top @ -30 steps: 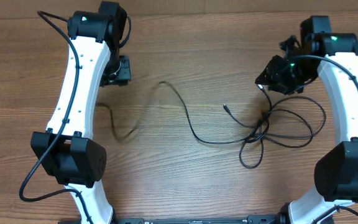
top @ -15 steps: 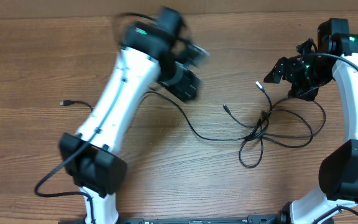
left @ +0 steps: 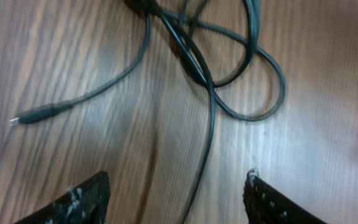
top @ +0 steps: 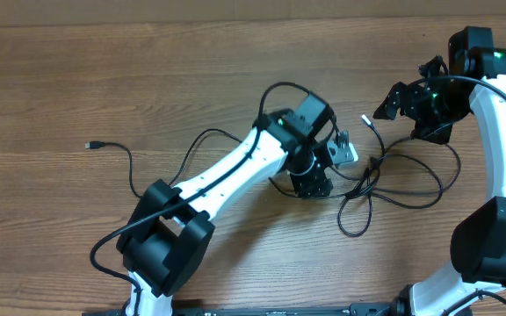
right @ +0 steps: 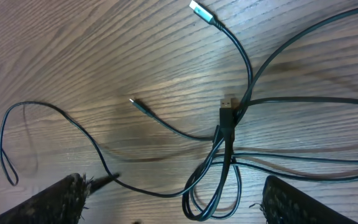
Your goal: Untangle cables
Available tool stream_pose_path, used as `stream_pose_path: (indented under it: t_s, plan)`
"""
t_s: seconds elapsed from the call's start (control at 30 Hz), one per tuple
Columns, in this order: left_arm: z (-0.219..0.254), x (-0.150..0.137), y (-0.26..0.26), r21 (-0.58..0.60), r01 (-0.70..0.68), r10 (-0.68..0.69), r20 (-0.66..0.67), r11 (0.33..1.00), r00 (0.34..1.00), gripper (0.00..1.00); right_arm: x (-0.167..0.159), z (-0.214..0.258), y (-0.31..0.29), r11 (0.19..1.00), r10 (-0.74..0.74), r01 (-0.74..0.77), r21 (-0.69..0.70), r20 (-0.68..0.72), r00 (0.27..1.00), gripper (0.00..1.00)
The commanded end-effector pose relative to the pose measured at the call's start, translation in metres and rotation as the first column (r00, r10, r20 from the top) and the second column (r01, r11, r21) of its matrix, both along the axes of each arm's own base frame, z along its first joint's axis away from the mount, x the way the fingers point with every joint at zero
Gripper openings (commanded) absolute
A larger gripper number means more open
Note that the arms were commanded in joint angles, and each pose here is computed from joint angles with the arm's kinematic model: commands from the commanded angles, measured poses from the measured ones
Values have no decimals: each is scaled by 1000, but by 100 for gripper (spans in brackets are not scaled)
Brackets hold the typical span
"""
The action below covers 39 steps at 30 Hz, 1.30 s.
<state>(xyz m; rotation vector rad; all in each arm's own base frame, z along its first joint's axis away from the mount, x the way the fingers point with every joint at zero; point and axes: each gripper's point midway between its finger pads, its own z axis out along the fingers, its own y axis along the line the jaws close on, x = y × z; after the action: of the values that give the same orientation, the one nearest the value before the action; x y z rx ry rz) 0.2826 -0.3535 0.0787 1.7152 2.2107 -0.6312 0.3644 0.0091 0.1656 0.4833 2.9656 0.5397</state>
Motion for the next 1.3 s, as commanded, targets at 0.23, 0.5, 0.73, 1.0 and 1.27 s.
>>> stream_pose_path:
  t_s: [0.23, 0.5, 0.73, 1.0, 1.27]
  plan:
    - [-24, 3, -11, -108, -47, 51, 36, 993, 998, 65, 5, 6, -4, 1000, 4, -4, -16, 30, 1000, 89]
    - [0, -11, -30, -248, 27, -38, -43, 968, 998, 66, 6, 6, -4, 1000, 4, -4, -17, 33, 999, 89]
    - [9, -16, -35, -253, 62, -79, -55, 965, 995, 59, 6, 6, -4, 1000, 4, -4, -17, 34, 999, 90]
    - [-52, -31, -37, -86, 79, -80, -13, 993, 997, 63, 5, 6, -4, 1000, 5, -4, -16, 29, 1000, 90]
    - [-77, -24, -32, -3, 25, -25, 12, 1000, 1000, 38, 3, 6, -4, 1000, 5, -4, -15, 22, 1000, 90]
